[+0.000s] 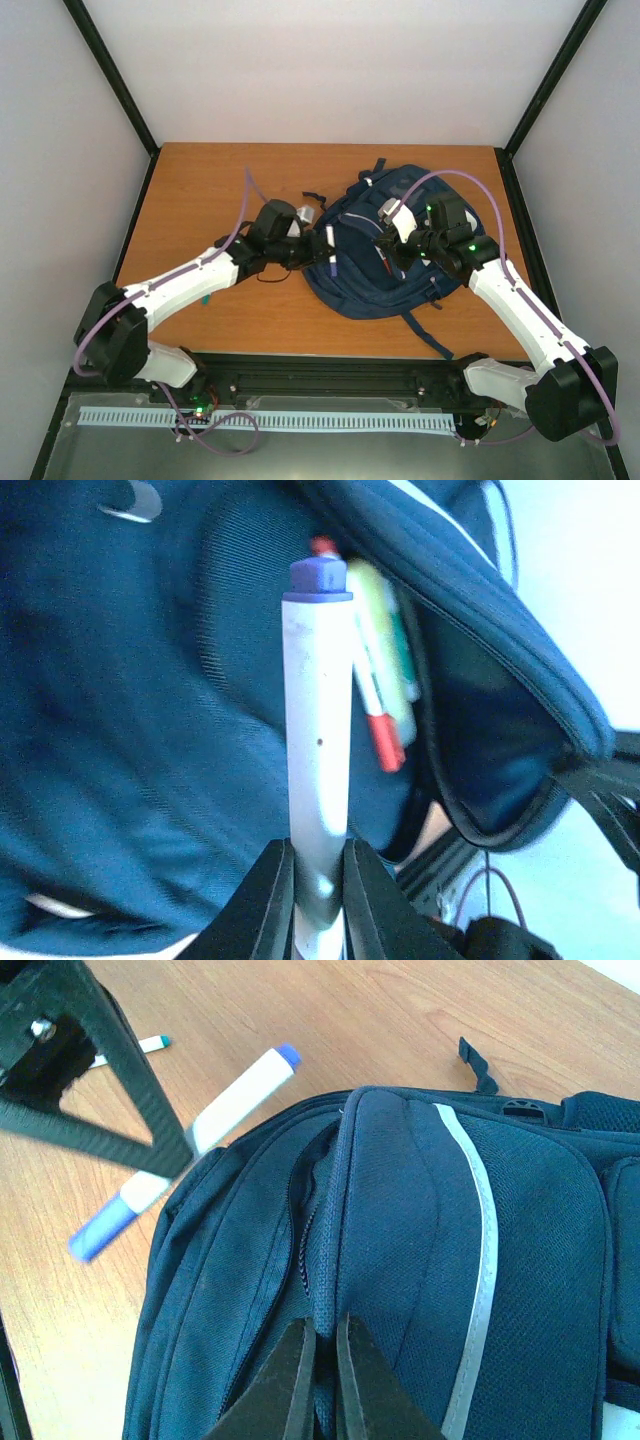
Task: Pack the student bag
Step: Place the stationery in the student bag.
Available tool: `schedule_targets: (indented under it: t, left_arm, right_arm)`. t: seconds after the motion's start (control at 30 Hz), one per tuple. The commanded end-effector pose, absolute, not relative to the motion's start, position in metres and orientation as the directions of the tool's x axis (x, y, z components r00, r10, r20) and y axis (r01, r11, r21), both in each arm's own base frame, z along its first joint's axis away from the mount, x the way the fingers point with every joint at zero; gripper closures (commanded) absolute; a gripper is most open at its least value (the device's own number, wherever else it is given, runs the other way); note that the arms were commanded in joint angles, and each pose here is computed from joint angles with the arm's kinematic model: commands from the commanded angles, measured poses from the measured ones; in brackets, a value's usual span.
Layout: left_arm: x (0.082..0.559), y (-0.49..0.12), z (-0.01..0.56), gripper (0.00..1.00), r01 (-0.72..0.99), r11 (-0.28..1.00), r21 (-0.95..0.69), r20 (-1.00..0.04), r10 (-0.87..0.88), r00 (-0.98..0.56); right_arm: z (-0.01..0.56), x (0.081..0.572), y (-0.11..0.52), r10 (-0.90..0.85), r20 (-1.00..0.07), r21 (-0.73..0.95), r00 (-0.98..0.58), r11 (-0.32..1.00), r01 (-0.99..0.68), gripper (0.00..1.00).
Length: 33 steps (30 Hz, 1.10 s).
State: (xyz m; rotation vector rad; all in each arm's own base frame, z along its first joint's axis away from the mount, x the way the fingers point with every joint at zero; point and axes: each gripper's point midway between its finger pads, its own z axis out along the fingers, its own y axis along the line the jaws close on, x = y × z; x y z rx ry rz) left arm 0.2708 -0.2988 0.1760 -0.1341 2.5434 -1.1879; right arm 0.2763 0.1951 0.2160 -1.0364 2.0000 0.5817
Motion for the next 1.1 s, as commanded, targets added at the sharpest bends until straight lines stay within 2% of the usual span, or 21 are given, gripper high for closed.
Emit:
schedule_targets:
  t: [0.0, 0.33, 0.53, 0.57, 0.63, 0.67, 0.73, 0.87, 0.97, 1.07]
  left_arm:
    - [0.262, -0.352, 0.210, 0.99, 0.258, 0.522, -0.813, -0.346, -0.076, -0.935]
    - [0.282, -0.401, 0.182, 0.99, 0.201, 0.437, -0.877, -0.246, -0.048, -0.968]
    - [0.317, -0.415, 0.180, 0.99, 0.120, 0.459, -0.880, -0.218, -0.168, -0.961]
    - [0.323, -0.416, 0.178, 0.94, 0.097, 0.461, -0.882, -0.206, -0.192, -0.959]
    - [0.328, -0.420, 0.174, 0.69, 0.063, 0.458, -0.887, -0.179, -0.214, -0.960]
    - [0.329, -0.422, 0.174, 0.64, 0.051, 0.450, -0.892, -0.165, -0.217, -0.962]
    - [0.326, -0.425, 0.173, 0.59, 0.045, 0.429, -0.902, -0.145, -0.203, -0.968]
    - [0.314, -0.419, 0.176, 0.57, 0.051, 0.423, -0.905, -0.138, -0.177, -0.975]
    - [0.299, -0.404, 0.185, 0.54, 0.092, 0.446, -0.890, -0.178, -0.155, -0.972]
    - [0.280, -0.383, 0.182, 0.43, 0.165, 0.506, -0.847, -0.248, -0.100, -0.964]
  right_arm:
    - [0.232, 0.281, 0.200, -0.441, -0.850, 0.007, -0.289, 0.539, -0.842, 0.97]
    - [0.233, 0.281, 0.198, -0.444, -0.850, -0.004, -0.284, 0.543, -0.839, 0.97]
    - [0.233, 0.281, 0.198, -0.445, -0.850, -0.006, -0.282, 0.544, -0.839, 0.97]
    - [0.233, 0.281, 0.198, -0.445, -0.850, -0.005, -0.283, 0.544, -0.839, 0.97]
    - [0.233, 0.281, 0.198, -0.446, -0.850, -0.007, -0.282, 0.543, -0.839, 0.97]
    - [0.234, 0.281, 0.198, -0.446, -0.850, -0.009, -0.280, 0.543, -0.840, 0.97]
    - [0.235, 0.281, 0.197, -0.445, -0.851, -0.012, -0.277, 0.546, -0.838, 0.97]
    - [0.237, 0.281, 0.196, -0.443, -0.854, -0.019, -0.271, 0.548, -0.837, 0.97]
    - [0.238, 0.280, 0.196, -0.443, -0.855, -0.020, -0.269, 0.547, -0.837, 0.97]
    - [0.238, 0.280, 0.196, -0.444, -0.855, -0.022, -0.267, 0.546, -0.837, 0.97]
